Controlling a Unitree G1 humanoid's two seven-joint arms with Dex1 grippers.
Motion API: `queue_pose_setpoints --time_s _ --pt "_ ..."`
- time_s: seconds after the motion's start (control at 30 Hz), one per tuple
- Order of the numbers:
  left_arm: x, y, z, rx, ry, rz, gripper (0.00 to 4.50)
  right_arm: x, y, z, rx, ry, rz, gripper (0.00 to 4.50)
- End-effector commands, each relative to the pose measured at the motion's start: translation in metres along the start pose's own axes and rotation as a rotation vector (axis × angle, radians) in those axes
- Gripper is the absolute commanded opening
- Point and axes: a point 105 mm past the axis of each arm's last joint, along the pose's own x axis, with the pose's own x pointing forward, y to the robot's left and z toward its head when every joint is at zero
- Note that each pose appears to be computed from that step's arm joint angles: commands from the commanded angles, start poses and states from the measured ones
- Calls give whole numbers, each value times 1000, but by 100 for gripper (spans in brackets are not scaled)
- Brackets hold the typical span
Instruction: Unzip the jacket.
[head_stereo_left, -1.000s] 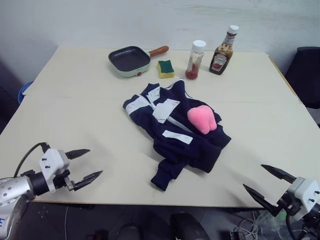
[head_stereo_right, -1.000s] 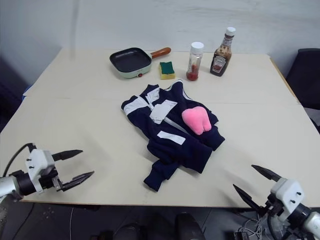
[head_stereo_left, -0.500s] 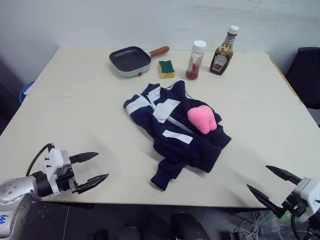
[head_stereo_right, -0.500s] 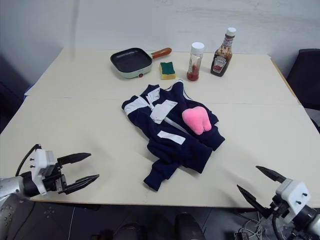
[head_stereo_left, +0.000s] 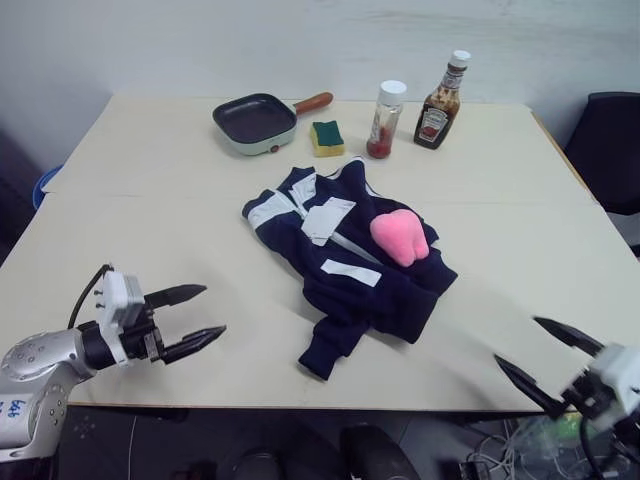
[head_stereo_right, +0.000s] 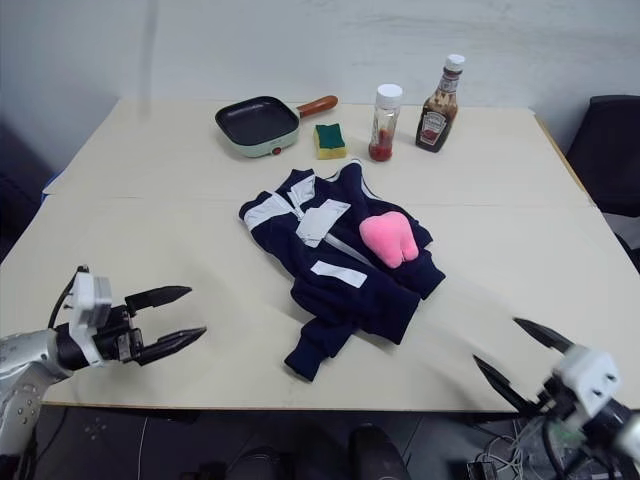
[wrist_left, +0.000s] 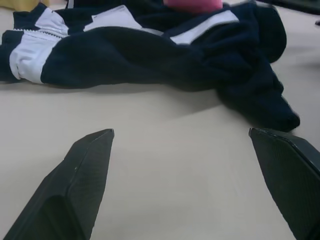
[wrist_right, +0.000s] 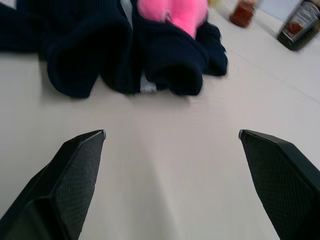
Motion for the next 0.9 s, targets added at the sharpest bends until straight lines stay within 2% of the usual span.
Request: queue_pose_setpoints --time_s 0.03,0.13,0.23,0.4,0.5,0.63,0.83,0.87,0.9 --pt "19 -8 25 -19 -93 -56 450 46 -20 41 57 -99 -27 447" --pt "33 -9 33 3 -122 -70 450 84 -34 47 158 -49 -32 447" --pt "42 -13 34 24 -124 -93 450 116 -41 38 188 76 -35 447" --pt "46 -17 27 36 -111 -106 450 153 -35 48 266 75 26 447" --pt "47 -18 24 37 -115 -101 450 168 -29 49 290 80 68 386" --pt "51 -20 21 44 -122 -103 450 178 -27 53 319 44 103 248" --pt "53 -19 20 65 -132 -108 450 170 -26 75 316 -89 212 31" --pt "53 -19 20 68 -135 -111 450 165 -28 78 306 -109 221 2" --pt "54 -19 20 72 -136 -114 450 158 -33 84 293 -147 218 2"
